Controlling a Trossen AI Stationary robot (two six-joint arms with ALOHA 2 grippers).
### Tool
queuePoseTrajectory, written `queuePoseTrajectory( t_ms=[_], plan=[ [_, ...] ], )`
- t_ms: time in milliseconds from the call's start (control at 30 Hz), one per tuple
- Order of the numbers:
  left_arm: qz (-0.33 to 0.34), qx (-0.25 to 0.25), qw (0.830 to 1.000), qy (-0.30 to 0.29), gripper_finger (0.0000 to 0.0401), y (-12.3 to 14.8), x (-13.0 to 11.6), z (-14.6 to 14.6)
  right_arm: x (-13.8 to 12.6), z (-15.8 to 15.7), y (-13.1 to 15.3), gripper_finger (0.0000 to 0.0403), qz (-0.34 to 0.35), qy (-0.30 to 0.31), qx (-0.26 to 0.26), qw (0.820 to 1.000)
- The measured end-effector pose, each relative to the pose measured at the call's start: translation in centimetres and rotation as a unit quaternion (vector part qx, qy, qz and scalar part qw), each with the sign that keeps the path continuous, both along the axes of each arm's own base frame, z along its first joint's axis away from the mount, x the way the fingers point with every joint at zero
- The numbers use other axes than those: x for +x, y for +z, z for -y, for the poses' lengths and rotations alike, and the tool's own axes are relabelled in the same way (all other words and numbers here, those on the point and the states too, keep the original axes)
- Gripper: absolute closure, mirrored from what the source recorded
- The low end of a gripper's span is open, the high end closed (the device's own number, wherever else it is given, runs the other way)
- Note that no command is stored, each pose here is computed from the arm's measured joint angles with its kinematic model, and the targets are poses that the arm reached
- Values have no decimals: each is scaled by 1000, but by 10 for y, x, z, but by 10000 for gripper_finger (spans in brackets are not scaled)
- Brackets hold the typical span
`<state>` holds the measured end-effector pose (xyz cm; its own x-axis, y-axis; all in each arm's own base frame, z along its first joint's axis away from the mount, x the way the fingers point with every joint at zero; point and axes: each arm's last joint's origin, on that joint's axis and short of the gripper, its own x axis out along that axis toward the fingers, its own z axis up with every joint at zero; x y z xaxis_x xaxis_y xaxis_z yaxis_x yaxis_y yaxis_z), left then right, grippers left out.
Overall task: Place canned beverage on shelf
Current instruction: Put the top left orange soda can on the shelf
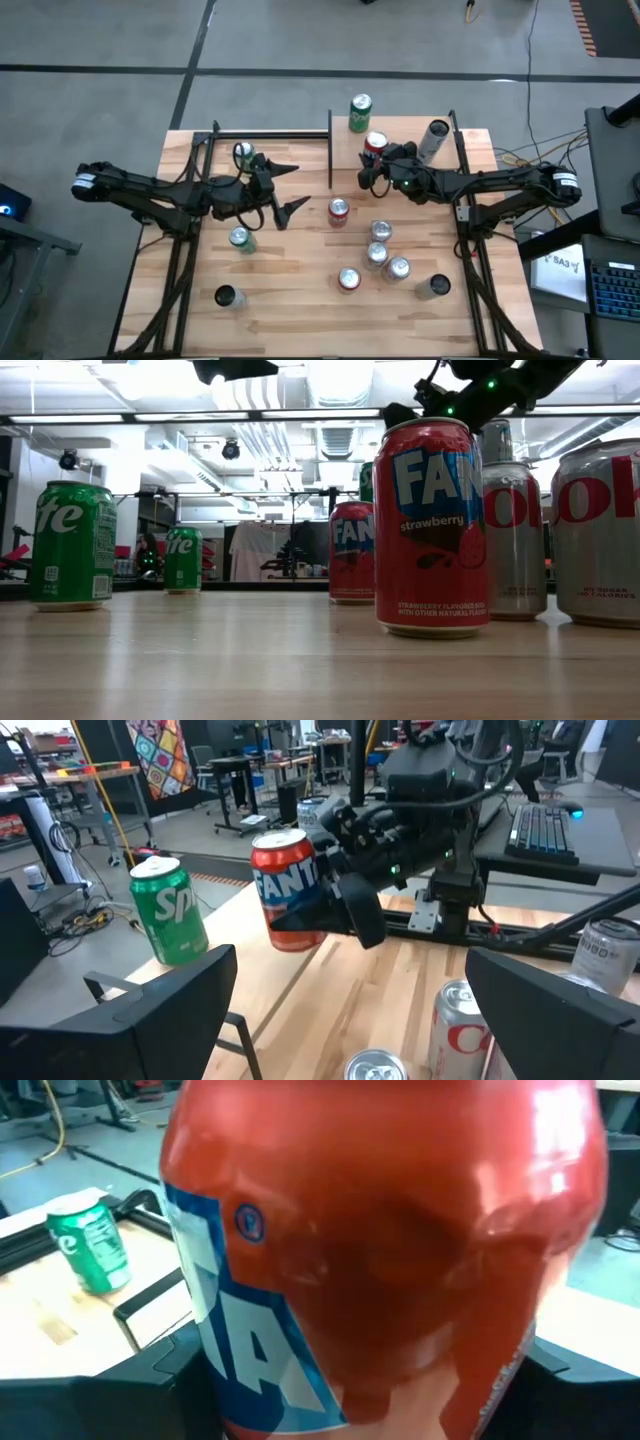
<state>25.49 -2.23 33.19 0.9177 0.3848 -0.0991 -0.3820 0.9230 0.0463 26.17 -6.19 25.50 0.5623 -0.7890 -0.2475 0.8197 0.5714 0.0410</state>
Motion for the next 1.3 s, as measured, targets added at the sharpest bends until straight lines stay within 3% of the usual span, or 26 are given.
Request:
queuePoseTrajectory(
  t_ms=[833, 1300],
  plan=[
    [-9, 3, 1000, 1, 22, -3, 2, 0, -10, 2, -13, 110, 17, -118, 37, 992],
    [-9, 6, 1000, 0, 22, -3, 3, 0, -14, 2, -21, 105, -2, -121, 33, 992]
  ],
)
